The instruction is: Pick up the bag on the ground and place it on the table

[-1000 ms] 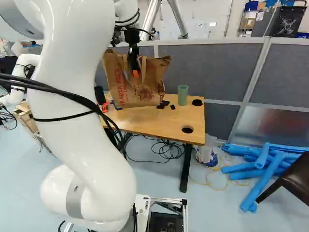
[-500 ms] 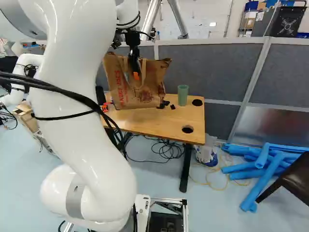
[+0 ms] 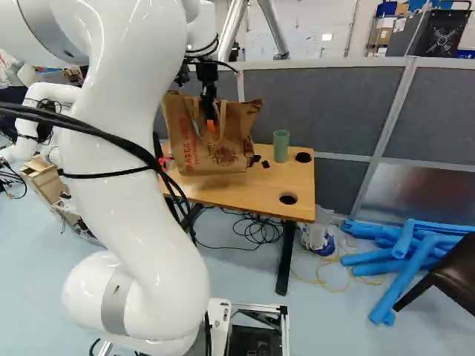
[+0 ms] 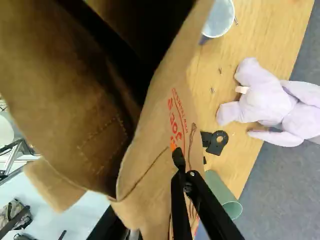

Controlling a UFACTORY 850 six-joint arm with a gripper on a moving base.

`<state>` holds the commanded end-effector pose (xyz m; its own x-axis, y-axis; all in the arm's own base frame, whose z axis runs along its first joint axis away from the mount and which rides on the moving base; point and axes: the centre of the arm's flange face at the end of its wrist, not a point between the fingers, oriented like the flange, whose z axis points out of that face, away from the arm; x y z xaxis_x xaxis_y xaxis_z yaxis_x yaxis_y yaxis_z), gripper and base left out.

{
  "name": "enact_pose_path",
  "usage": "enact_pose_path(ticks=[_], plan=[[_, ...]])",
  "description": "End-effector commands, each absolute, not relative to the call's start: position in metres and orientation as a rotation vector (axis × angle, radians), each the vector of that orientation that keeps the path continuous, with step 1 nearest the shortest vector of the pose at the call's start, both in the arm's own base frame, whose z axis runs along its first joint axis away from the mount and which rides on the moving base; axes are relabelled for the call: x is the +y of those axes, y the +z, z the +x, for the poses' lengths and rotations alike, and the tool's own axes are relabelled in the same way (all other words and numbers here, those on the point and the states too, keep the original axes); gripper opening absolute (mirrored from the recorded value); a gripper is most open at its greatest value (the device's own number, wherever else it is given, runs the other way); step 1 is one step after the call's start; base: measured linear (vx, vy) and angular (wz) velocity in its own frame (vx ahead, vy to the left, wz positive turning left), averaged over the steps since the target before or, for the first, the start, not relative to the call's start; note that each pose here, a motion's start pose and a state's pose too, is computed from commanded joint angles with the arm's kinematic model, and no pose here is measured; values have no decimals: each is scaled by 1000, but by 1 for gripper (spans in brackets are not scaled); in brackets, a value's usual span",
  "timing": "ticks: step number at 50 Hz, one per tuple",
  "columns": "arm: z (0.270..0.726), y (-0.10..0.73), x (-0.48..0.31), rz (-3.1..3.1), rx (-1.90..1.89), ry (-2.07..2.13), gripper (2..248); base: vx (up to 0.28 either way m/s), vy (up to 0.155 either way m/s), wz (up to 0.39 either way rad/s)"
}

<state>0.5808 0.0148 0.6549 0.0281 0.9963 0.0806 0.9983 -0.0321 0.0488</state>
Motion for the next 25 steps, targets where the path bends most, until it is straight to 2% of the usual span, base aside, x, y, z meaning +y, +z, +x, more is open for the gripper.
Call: enact_pose_path(ticks=[25], plan=[[597,615,15,-2208,-2137,-64,18,0,0,0]])
